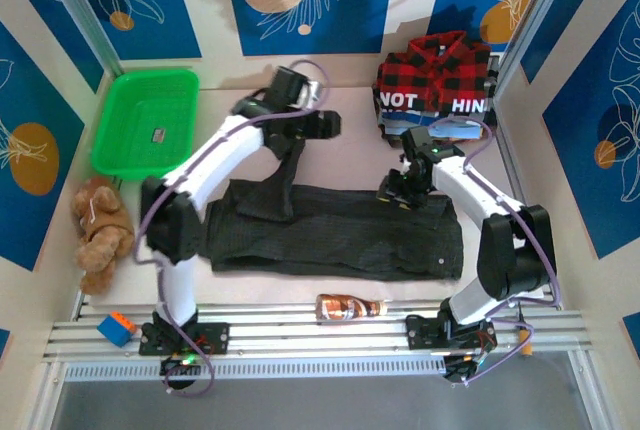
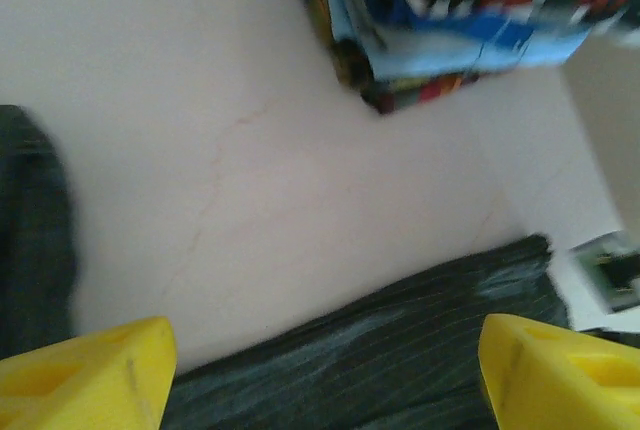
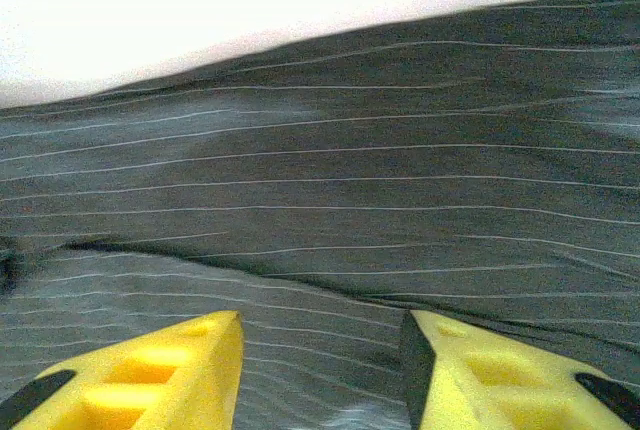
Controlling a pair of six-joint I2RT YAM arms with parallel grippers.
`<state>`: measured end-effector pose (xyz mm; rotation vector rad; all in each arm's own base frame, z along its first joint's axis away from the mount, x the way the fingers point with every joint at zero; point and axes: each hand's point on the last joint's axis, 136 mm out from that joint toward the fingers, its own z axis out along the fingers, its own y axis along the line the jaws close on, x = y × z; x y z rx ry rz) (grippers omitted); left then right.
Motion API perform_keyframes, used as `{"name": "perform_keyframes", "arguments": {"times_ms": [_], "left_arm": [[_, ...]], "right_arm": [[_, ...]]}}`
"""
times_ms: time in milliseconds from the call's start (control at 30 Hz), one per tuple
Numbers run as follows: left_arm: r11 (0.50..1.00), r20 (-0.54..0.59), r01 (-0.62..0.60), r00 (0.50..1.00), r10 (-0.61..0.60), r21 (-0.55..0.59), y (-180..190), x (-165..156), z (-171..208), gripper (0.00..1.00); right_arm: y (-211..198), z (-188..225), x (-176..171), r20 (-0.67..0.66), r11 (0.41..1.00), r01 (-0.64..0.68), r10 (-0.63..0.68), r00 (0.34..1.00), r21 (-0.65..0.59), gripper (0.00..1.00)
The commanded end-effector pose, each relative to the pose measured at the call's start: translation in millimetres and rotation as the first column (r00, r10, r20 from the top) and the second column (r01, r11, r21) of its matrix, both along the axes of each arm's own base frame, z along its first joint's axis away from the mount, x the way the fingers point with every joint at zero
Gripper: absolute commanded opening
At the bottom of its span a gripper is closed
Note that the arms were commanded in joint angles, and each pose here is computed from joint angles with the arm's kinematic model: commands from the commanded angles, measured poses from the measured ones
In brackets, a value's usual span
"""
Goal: Fold and stack the long sleeve shirts
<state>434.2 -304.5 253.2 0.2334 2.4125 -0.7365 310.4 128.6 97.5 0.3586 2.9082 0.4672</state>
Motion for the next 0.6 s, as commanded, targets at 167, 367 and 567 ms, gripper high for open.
{"name": "perform_keyframes", "arguments": {"times_ms": [167,367,567], "left_arm": [[0.943,-0.214,-0.324,0.918,0.334,0.078,150.9,-61.6,-51.3,0.77],[0.95,-0.34,-0.309,0.889,0.308,0.053,147.7,-96.3,-116.5,0.62],[0.941,-0.4,-0.327,0.853,0.334,0.089,154.7,-119.4,-164.5,0.53]], "right_arm": [[142.0,50.7,56.8,0.183,0.961,-0.239,0.211,0.96,0.142,0.51],[212.0,47.3,100.5,0.233,0.944,-0.318,0.29,0.928,0.091,0.51],[236.2,5.7,124.3,0.159,0.96,-0.279,0.274,0.948,0.006,0.48]]}}
